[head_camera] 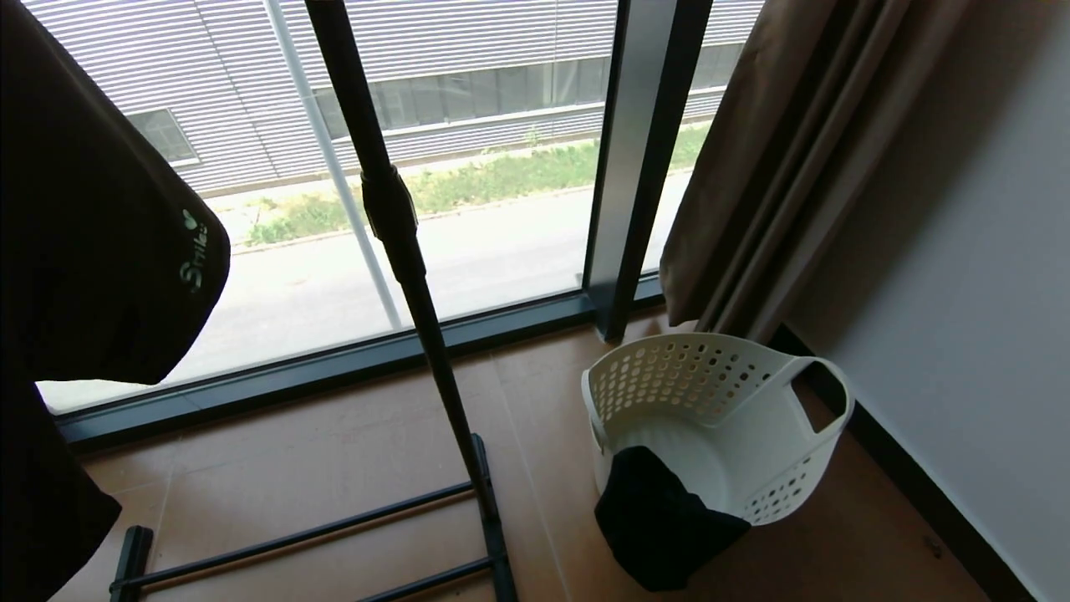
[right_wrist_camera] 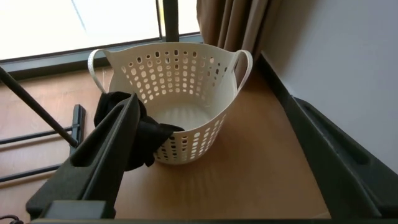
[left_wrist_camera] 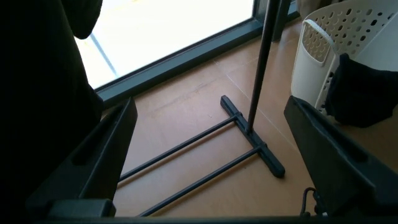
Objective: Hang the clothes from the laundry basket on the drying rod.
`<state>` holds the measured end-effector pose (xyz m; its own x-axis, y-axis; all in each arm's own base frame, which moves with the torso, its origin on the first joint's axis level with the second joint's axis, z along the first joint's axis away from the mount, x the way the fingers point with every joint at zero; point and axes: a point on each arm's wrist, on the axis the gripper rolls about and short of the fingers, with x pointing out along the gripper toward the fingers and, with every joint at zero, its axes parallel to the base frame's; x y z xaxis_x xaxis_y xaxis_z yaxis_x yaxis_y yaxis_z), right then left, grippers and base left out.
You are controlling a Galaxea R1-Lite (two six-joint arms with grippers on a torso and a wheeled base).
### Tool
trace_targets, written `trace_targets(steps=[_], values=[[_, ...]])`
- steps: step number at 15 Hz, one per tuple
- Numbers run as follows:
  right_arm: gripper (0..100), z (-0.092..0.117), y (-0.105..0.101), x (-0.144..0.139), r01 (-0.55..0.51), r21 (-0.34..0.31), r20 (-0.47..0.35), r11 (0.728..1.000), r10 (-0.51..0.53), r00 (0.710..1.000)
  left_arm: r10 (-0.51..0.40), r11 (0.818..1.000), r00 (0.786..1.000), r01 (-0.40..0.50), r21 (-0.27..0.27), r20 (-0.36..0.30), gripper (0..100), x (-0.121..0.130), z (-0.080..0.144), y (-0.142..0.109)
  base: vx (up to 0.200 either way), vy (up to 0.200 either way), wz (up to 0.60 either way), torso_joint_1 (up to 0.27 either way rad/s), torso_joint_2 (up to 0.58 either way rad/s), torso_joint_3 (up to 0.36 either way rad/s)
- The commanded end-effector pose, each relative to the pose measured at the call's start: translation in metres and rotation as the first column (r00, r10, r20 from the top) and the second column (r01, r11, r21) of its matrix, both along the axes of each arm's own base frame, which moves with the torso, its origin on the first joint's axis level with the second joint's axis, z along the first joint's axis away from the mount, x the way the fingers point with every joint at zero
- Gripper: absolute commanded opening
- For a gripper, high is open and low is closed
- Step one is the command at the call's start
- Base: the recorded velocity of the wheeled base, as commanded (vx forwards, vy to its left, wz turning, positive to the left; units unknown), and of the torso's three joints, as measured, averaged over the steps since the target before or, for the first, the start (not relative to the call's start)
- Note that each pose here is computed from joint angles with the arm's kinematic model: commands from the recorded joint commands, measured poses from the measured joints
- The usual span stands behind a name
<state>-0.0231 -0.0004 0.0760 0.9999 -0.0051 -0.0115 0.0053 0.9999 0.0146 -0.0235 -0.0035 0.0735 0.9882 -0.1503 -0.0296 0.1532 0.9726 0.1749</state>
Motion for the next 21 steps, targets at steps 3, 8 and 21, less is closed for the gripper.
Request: trace_targets(steps=[3, 8, 21], values=[[100, 0.0002, 0.0000, 0.0001, 0.000, 0.001, -0.001, 1.000, 0.000, 1.000, 0.001, 1.000, 1.000, -0.001, 0.001, -0.001, 100, 0.0000, 0.0001, 0.0000, 0.000, 0.000, 0.00, 0.002, 0.00, -0.198], [100, 0.0002, 0.0000, 0.0001, 0.000, 0.001, -0.001, 1.000, 0.000, 1.000, 0.001, 1.000, 1.000, -0.001, -0.001, -0.001, 100, 0.0000, 0.0001, 0.0000, 0.000, 0.000, 0.00, 0.004, 0.01, -0.198], [100, 0.0002, 0.0000, 0.0001, 0.000, 0.001, -0.001, 1.000, 0.000, 1.000, 0.006, 1.000, 1.000, -0.006, -0.017, -0.002, 100, -0.0001, 0.0000, 0.0001, 0.000, 0.000, 0.00, 0.004, 0.00, -0.197]])
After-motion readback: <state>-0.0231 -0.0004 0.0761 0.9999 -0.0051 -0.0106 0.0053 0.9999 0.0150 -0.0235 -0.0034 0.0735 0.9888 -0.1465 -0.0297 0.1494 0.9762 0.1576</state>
